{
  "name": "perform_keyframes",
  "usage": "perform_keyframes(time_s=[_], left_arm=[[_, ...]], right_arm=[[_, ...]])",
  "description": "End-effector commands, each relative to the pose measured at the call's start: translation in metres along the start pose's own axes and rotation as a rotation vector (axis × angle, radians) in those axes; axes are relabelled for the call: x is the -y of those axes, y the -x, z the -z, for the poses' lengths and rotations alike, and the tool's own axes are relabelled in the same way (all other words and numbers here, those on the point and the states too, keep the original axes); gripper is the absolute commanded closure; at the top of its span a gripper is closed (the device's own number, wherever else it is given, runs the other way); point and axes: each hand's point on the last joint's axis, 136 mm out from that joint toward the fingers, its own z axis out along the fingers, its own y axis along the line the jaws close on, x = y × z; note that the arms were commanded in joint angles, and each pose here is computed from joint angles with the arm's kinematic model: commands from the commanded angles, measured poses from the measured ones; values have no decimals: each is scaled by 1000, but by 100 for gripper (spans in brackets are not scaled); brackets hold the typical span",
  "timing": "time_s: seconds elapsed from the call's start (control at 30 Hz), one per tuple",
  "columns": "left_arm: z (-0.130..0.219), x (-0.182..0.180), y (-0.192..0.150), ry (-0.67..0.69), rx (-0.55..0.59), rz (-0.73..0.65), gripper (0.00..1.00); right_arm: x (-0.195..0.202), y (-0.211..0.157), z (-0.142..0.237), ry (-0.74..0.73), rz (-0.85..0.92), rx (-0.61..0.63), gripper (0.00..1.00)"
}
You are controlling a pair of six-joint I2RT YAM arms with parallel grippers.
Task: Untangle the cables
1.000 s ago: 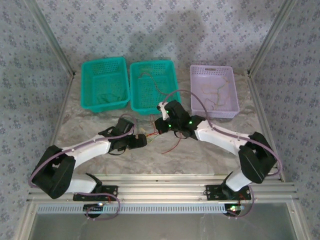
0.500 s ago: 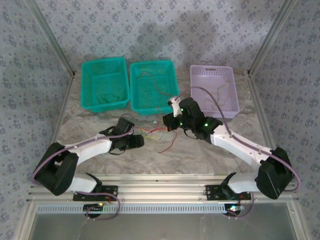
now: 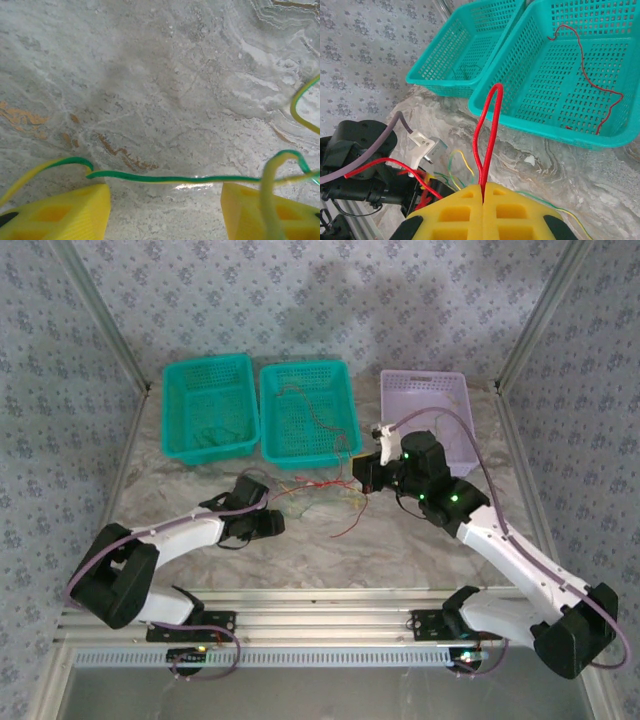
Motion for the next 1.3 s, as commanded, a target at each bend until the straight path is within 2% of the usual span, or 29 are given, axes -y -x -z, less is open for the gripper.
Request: perform_keyframes(time_s=[0.0,0.2,0.47,0.6,0.83,1.27], left_arm=[[-5,7,-8,-43,-39,-5,42],[7,23,-2,-117,-18,7,42],[59,74,21,-379,94,14,23],[88,87,28,-463,161,-9,19],[114,91,29,-549,246,-17,11],[144,92,31,-685,352,65,9]], right_arm=[[-5,-5,7,37,-11,-15,100],[-12,-1,12,69,-14,1,100],[-1,-4,9,27,-27,6,100],[1,-5,6,27,-38,10,100],[4,-4,4,20,-51,20,100],[15,-1,3,1,-134,61,100]])
